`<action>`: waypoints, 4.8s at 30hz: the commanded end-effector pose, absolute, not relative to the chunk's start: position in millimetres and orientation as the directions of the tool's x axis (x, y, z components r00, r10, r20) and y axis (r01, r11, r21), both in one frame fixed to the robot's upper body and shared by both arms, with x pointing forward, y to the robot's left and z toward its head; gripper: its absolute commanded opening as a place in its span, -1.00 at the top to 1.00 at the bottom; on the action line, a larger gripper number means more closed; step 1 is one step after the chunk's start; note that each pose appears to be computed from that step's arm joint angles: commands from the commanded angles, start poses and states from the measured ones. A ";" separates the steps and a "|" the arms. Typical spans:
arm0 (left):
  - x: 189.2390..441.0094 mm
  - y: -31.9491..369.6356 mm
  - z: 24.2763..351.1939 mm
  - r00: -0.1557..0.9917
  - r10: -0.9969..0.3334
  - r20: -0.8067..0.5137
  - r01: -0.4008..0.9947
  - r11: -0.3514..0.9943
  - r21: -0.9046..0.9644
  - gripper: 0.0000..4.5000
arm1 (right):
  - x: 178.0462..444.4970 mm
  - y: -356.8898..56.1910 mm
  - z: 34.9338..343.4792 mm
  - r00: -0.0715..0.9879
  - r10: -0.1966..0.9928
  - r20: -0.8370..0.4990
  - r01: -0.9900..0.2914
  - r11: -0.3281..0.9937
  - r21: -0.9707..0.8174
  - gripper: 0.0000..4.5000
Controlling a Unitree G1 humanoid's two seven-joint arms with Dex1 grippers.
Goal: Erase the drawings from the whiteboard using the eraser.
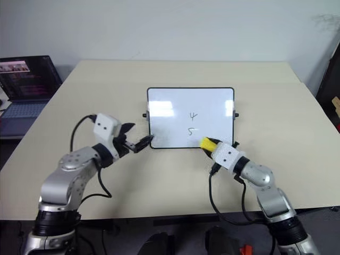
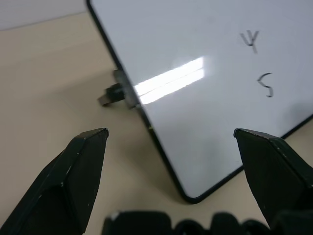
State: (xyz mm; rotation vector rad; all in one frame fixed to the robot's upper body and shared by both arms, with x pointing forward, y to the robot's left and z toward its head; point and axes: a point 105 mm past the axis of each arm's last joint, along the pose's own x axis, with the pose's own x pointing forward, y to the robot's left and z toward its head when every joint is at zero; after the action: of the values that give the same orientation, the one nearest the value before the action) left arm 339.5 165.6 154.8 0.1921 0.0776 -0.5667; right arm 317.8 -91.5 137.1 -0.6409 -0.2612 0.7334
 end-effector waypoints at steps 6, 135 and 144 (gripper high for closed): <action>338.0 148.5 173.2 0.797 -0.597 -0.096 0.602 0.769 0.215 -1.00 | 372.2 -75.4 178.6 0.779 0.602 0.176 -0.359 0.658 -0.662 0.46; 334.4 127.4 172.3 0.741 -0.668 -0.066 0.666 0.717 0.206 -1.00 | 411.4 -55.4 169.7 0.879 0.457 0.137 -0.298 0.749 -0.591 0.47; 334.2 128.3 171.0 0.743 -0.666 -0.067 0.663 0.720 0.204 -1.00 | 404.4 -64.7 119.6 0.886 0.462 -0.040 -0.398 0.714 -0.575 0.47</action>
State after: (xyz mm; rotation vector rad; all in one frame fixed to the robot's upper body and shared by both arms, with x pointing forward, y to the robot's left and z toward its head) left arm 335.9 131.4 159.6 0.2117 0.0402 -0.7231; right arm 402.6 -52.1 140.3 -0.6117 -0.2042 0.4925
